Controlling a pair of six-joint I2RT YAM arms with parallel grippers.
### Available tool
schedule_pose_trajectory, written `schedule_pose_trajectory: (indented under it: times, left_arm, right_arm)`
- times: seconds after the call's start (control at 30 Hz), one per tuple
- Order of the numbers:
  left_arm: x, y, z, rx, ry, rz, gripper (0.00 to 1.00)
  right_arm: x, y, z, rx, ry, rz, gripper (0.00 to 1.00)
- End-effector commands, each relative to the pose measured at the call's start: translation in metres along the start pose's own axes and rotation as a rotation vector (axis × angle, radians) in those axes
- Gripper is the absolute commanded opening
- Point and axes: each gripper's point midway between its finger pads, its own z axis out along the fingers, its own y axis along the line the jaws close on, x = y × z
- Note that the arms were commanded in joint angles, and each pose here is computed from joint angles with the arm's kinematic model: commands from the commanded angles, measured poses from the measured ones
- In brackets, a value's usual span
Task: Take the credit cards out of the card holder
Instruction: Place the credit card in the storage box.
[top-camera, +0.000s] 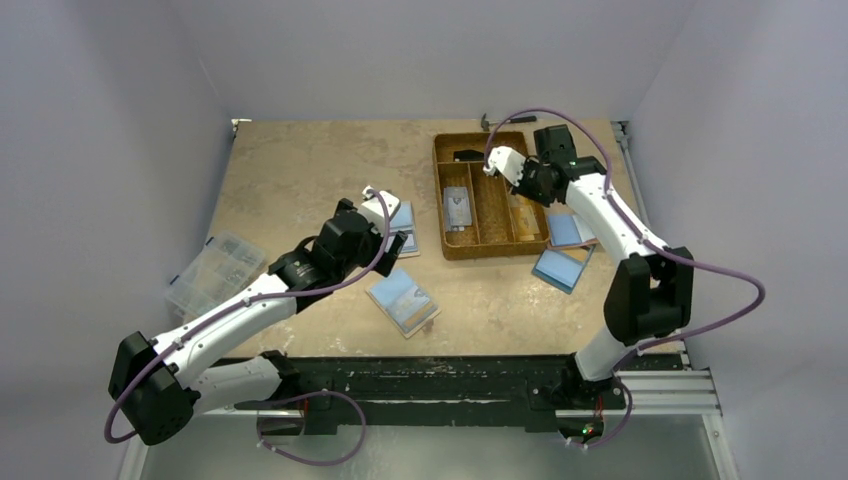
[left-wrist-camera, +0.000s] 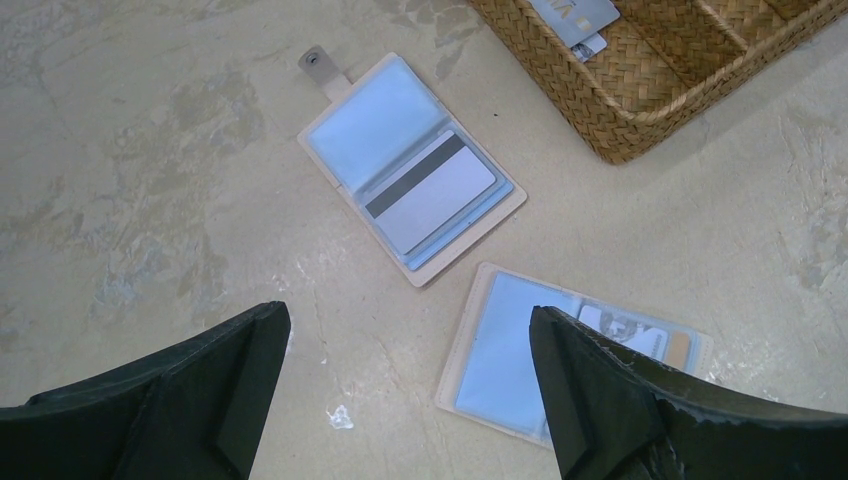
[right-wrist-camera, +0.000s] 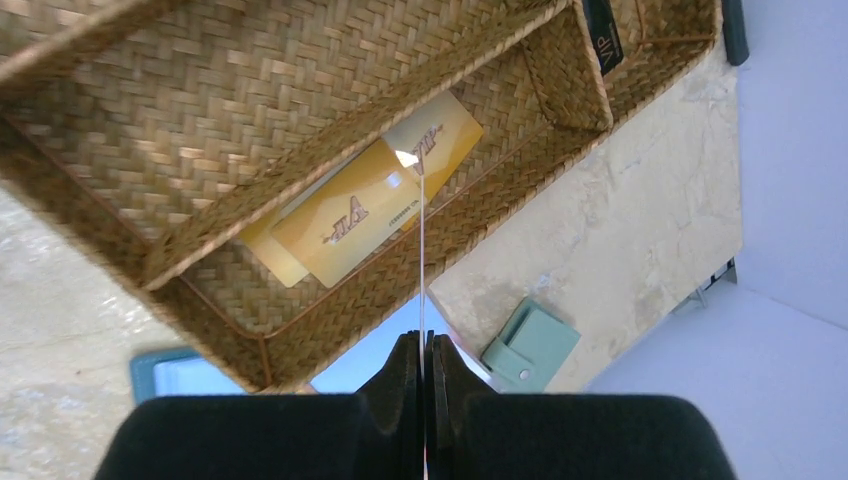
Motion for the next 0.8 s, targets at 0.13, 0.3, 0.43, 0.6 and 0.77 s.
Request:
schedule_pose_trajectory:
  times: [0.13,0.3,0.43,0.6,0.77]
  left_arm:
    - [-0.009,0.003,-0.001,-0.001,-0.044,-0.006,0.98]
    - [-0.008,0.004,0.0,-0.003,-0.041,-0.008,0.98]
    - [-0.009,0.005,0.0,-0.004,-0.043,-0.009,0.97]
    - [-0.009,0.005,0.001,-0.003,-0.043,-0.012,0.97]
    - [-0.008,0.005,0.001,0.001,-0.041,-0.014,0.97]
  right_arm:
    - [-0.004,-0.041,0.025,0.134,0.046,0.01,0.0]
    - [-0.003,-0.042,0.053,0.114,0.073,0.029,0.01]
    - [-0.002,-0.036,0.07,0.099,0.092,0.026,0.07]
    - [0.006,-0.019,0.082,0.064,0.108,0.021,0.13]
    - [0.012,0.007,0.077,-0.01,0.09,-0.01,0.26]
